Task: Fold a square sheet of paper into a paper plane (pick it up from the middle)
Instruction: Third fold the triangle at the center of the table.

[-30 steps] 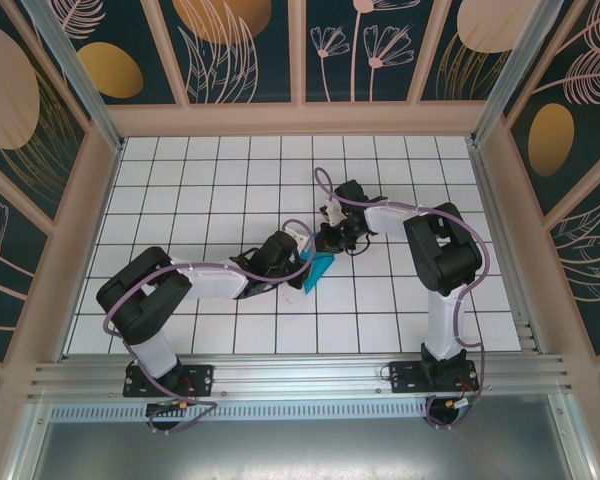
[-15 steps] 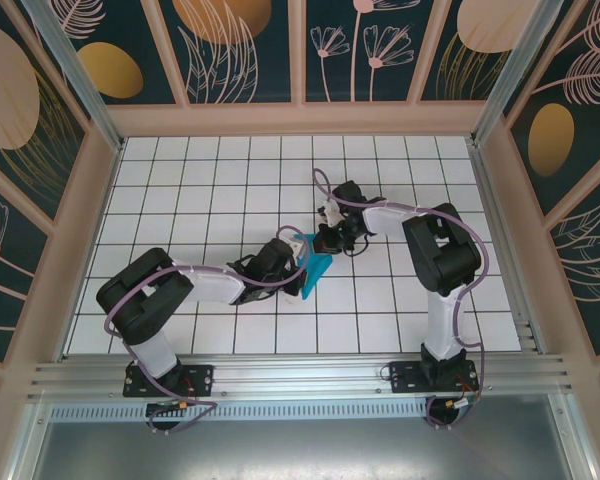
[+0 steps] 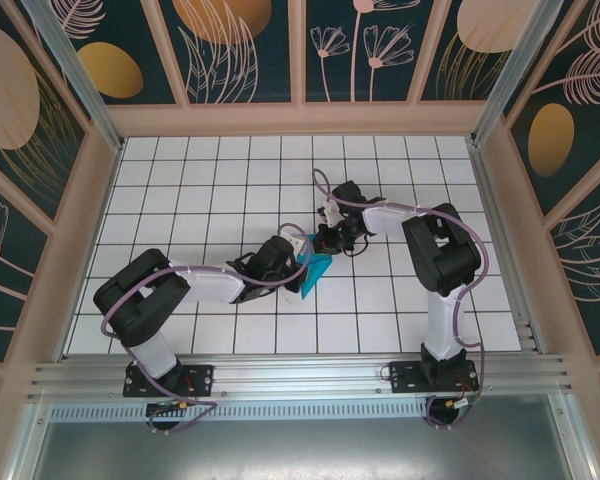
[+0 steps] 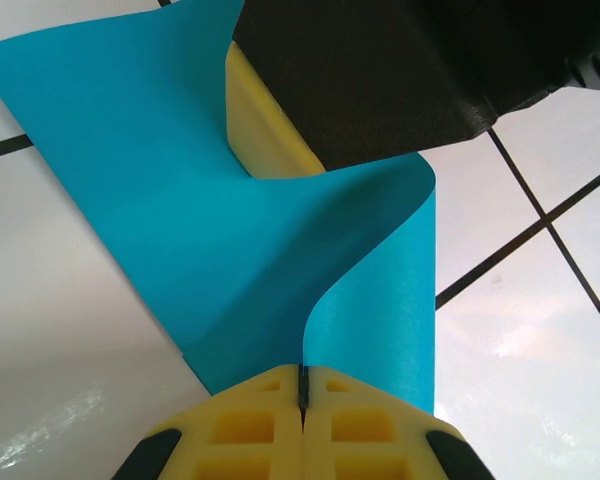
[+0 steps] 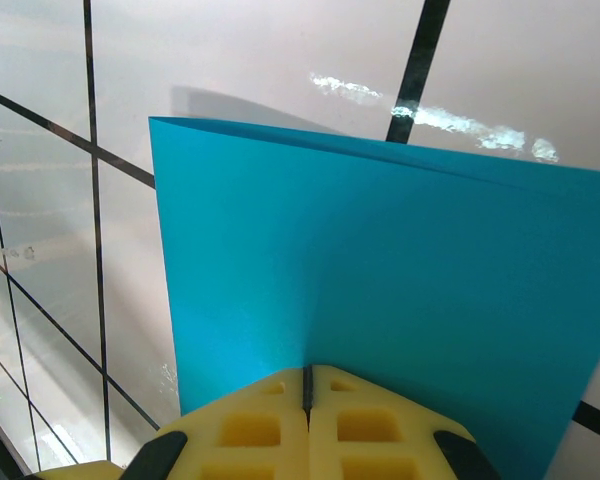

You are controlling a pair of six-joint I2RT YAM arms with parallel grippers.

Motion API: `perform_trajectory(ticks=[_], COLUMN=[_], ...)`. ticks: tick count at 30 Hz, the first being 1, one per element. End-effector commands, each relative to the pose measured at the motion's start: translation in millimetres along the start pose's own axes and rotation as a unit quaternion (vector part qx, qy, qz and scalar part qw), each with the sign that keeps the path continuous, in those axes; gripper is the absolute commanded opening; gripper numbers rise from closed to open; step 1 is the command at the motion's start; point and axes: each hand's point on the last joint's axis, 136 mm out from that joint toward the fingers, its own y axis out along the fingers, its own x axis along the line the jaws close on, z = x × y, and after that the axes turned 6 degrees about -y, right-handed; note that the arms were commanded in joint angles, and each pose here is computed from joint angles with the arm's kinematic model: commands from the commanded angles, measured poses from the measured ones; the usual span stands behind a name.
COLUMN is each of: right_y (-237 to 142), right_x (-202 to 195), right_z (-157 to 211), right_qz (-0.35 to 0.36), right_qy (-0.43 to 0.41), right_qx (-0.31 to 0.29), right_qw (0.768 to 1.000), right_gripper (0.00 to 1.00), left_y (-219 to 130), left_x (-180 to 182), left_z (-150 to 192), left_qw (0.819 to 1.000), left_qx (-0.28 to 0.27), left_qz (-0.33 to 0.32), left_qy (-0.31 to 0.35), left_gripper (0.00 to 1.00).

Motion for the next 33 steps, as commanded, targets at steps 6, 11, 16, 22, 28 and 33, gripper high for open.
perform_trajectory(ticks=[6,11,16,22,28,33], right_y=[5.9,5.5,6.1,6.8,5.0,5.3], right_x=[-2.6,-2.2,-1.3,-1.4,1.2,1.5], right_z=[3.1,2.8,2.6,3.1,1.7,1.1], right_qz=[0.014,0.014,0.012,0.01,0.006,0.005], right_qy=[0.003,0.003,0.003,0.005,0.003,0.003], right_qx=[0.012,0.012,0.012,0.013,0.01,0.011], right_qw=[1.0,1.0,1.0,1.0,1.0,1.0], right_gripper=[0.06,0.06,0.06,0.06,0.06,0.06], left_y=[0.4,0.3,6.7,12.1,13.7,10.7], left_x=[0.5,6.3,11.7,11.7,14.4,9.8], left_z=[-9.6,-5.7,0.0,4.3,9.6,4.6], left_qw=[1.0,1.0,1.0,1.0,1.0,1.0], left_qx=[-0.007,-0.006,0.003,0.013,0.017,0.008], left_qz=[-0.006,-0.017,-0.026,-0.022,-0.022,-0.015], left_qy=[0.014,0.008,0.01,0.014,0.012,0.017], left_gripper=[0.05,0.05,0.05,0.06,0.06,0.07])
